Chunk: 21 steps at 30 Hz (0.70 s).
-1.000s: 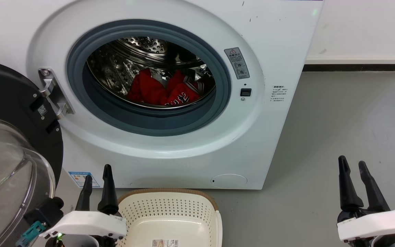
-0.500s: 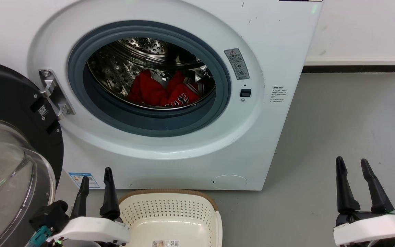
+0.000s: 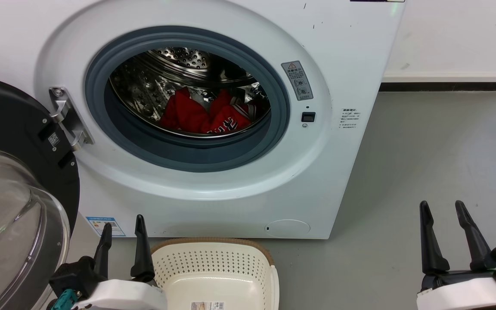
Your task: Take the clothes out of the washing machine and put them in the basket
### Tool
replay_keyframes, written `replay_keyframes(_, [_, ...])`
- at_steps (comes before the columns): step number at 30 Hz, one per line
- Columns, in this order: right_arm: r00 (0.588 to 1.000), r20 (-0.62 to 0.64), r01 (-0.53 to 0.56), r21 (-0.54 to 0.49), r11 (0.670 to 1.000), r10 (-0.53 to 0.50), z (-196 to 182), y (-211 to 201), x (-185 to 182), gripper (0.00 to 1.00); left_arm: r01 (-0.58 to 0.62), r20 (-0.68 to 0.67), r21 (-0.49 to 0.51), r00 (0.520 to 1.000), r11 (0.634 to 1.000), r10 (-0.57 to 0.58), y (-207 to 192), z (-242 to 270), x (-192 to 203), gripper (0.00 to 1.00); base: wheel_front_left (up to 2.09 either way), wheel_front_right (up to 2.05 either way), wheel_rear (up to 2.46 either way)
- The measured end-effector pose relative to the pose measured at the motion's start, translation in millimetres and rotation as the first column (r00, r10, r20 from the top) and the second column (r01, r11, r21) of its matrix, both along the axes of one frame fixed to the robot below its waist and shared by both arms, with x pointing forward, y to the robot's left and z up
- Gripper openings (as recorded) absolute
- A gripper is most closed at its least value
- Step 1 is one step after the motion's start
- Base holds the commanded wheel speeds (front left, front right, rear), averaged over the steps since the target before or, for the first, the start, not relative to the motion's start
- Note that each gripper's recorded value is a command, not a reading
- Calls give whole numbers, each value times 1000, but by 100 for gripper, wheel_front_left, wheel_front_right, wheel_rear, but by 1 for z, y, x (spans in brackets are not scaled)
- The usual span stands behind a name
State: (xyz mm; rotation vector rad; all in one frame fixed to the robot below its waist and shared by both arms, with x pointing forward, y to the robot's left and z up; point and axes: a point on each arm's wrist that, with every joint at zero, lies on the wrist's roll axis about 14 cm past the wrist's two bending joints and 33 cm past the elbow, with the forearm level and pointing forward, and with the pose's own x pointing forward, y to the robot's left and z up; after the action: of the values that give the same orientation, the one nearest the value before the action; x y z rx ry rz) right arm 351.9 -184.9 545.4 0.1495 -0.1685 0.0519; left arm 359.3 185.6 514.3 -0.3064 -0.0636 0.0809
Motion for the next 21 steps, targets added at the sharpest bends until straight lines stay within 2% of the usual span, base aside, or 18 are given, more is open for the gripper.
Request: replay_keyframes(21, [1000,20,-5,-177,984,9,-1,6,-8,100,8,11,181,1000,983,-11,-3,-3,-6,100,0,0,0])
